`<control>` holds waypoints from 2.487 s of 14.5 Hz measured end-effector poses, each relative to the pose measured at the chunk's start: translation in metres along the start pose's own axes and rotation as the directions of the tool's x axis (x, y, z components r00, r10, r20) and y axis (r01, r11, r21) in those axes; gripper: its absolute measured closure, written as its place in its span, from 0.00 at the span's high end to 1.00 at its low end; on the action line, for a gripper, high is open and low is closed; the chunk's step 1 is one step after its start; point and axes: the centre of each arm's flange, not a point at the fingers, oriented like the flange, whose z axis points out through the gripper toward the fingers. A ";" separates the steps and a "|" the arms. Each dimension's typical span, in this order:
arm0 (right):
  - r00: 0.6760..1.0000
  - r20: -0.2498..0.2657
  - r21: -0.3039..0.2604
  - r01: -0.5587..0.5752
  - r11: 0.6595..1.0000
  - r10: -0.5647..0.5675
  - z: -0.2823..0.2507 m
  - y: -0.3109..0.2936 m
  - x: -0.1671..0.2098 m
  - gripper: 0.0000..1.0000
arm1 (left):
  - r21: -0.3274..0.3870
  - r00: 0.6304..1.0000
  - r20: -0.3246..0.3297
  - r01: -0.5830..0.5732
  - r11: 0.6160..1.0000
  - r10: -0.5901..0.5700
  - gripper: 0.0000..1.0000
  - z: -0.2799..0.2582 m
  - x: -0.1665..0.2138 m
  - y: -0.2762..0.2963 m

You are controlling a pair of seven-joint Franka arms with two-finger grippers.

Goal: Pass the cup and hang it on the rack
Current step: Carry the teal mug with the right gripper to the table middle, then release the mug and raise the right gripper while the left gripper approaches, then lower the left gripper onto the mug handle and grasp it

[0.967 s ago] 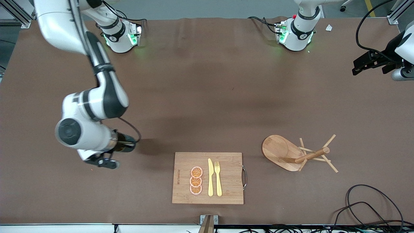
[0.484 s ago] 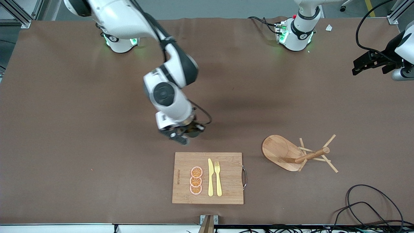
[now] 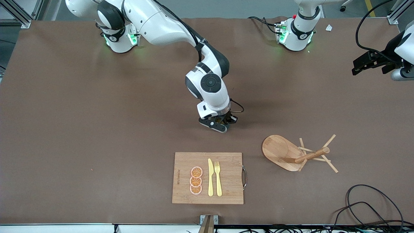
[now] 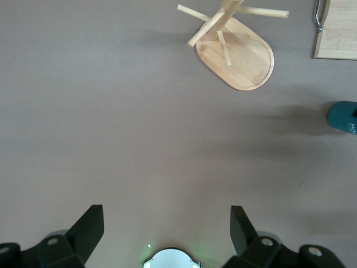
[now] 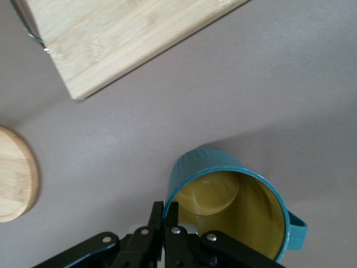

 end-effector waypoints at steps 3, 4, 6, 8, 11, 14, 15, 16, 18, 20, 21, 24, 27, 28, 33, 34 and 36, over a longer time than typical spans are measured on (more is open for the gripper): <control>1.000 0.002 -0.032 -0.020 0.999 0.020 -0.007 0.005 0.018 0.04 | 0.002 1.000 0.012 -0.004 1.000 0.004 1.00 -0.001 -0.004 0.002; 1.000 0.004 -0.046 -0.030 0.998 0.030 -0.015 0.008 0.031 0.07 | 0.003 1.000 0.012 -0.003 1.000 0.003 1.00 -0.004 -0.007 0.002; 1.000 0.010 -0.071 -0.028 0.997 0.029 -0.041 0.018 0.064 0.27 | 0.005 1.000 0.006 -0.003 1.000 0.003 1.00 -0.010 -0.012 0.002; 1.000 0.005 -0.076 0.012 0.997 -0.011 -0.068 0.033 0.104 0.47 | 0.005 1.000 0.007 0.007 1.000 -0.007 1.00 -0.010 -0.012 0.006; 0.995 0.011 -0.092 0.097 0.991 -0.096 -0.106 0.063 0.162 0.77 | 0.010 0.998 0.024 0.058 0.998 -0.058 1.00 0.002 -0.006 0.029; 0.973 0.036 -0.128 0.229 0.965 -0.227 -0.169 0.113 0.227 1.00 | 0.025 0.993 0.023 0.119 0.993 -0.120 1.00 0.025 0.007 0.084; 0.966 0.046 -0.135 0.258 0.957 -0.255 -0.191 0.133 0.248 1.00 | 0.052 0.992 0.019 0.124 0.991 -0.126 1.00 0.034 0.010 0.101; 0.960 0.049 -0.133 0.279 0.951 -0.275 -0.212 0.158 0.270 1.00 | 0.087 0.992 0.014 0.125 0.988 -0.127 1.00 0.043 0.014 0.115; 0.947 0.050 -0.130 0.322 0.938 -0.318 -0.246 0.211 0.307 1.00 | 0.144 0.991 0.012 0.131 0.981 -0.135 1.00 0.060 0.017 0.139; 0.934 0.044 -0.135 0.358 0.924 -0.356 -0.274 0.262 0.336 1.00 | 0.173 0.987 0.000 0.159 0.972 -0.161 1.00 0.073 0.018 0.168; 0.928 0.040 -0.136 0.371 0.918 -0.369 -0.286 0.285 0.348 1.00 | 0.184 0.986 -0.010 0.165 0.969 -0.166 1.00 0.077 0.017 0.187; 0.909 0.027 -0.175 0.414 0.893 -0.416 -0.313 0.345 0.375 1.00 | 0.248 0.987 -0.063 0.161 0.955 -0.150 1.00 0.096 0.007 0.256; 0.903 0.018 -0.205 0.424 0.882 -0.430 -0.332 0.387 0.386 1.00 | 0.319 0.987 -0.105 0.151 0.936 -0.124 1.00 0.136 -0.012 0.330; 0.898 0.012 -0.213 0.431 0.877 -0.439 -0.338 0.397 0.386 1.00 | 0.342 0.986 -0.126 0.150 0.928 -0.112 1.00 0.152 -0.019 0.353; 0.883 -0.017 -0.218 0.455 0.863 -0.470 -0.381 0.428 0.364 1.00 | 0.391 0.960 -0.261 0.203 0.898 -0.104 1.00 0.247 -0.051 0.462; 0.880 -0.026 -0.216 0.458 0.862 -0.474 -0.393 0.432 0.354 1.00 | 0.374 0.948 -0.296 0.224 0.900 -0.113 1.00 0.268 -0.054 0.479; 0.873 -0.054 -0.211 0.464 0.860 -0.484 -0.421 0.438 0.335 1.00 | 0.299 0.919 -0.358 0.283 0.912 -0.167 1.00 0.303 -0.057 0.507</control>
